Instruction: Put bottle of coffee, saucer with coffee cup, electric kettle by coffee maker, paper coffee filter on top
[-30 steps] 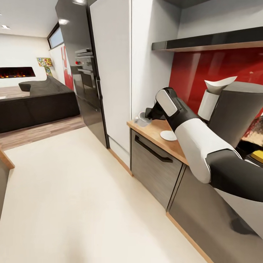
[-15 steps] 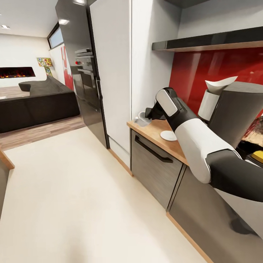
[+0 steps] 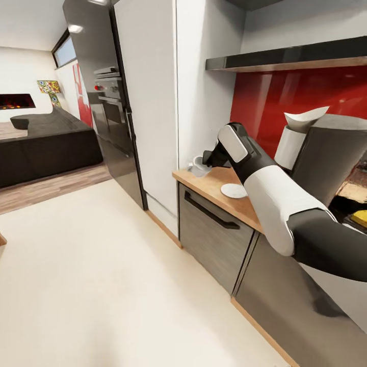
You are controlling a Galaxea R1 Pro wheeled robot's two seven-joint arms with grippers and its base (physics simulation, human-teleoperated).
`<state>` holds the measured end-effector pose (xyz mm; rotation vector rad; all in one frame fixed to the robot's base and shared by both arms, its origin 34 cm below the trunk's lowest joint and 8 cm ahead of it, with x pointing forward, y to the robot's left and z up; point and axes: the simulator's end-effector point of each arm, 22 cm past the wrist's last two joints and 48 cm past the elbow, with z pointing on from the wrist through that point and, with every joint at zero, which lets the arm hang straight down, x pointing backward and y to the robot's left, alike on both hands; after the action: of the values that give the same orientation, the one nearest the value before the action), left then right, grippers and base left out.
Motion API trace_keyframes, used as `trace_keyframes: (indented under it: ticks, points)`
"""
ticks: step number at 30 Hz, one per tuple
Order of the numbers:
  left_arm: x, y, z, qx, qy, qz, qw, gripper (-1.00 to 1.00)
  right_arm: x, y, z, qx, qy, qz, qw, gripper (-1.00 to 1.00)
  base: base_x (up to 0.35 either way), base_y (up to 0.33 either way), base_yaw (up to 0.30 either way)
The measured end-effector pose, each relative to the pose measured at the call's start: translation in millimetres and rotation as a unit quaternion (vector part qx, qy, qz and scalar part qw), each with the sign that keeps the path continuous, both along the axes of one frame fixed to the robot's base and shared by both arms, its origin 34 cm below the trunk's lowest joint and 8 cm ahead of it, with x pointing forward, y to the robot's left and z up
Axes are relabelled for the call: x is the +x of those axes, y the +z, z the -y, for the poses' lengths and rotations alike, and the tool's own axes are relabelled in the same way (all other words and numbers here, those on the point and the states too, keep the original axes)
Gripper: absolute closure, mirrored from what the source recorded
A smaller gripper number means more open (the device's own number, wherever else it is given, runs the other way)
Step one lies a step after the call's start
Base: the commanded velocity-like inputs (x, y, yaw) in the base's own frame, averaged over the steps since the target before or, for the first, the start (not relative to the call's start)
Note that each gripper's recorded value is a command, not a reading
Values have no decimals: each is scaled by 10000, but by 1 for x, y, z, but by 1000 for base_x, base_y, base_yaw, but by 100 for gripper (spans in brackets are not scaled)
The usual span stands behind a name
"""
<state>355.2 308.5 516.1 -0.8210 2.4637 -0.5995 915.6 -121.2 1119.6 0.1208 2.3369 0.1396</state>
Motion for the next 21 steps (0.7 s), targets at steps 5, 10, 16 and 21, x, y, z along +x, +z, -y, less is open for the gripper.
trace_keyframes:
  ticks: [5,10,16,21]
  points:
    - [0,0,0,0,0,0,10000,-100,0,0,0,-1,0,-2,10000,100,2,2,-181]
    - [0,0,0,2,-2,0,10000,-100,0,-1,0,-1,0,-4,10000,100,110,98,-31]
    - [0,0,0,1,0,1,10000,-100,0,-1,0,3,-1,-10,10000,100,77,67,-146]
    - [0,0,0,1,0,0,10000,-100,0,-2,0,12,4,-13,10000,100,40,42,-41]
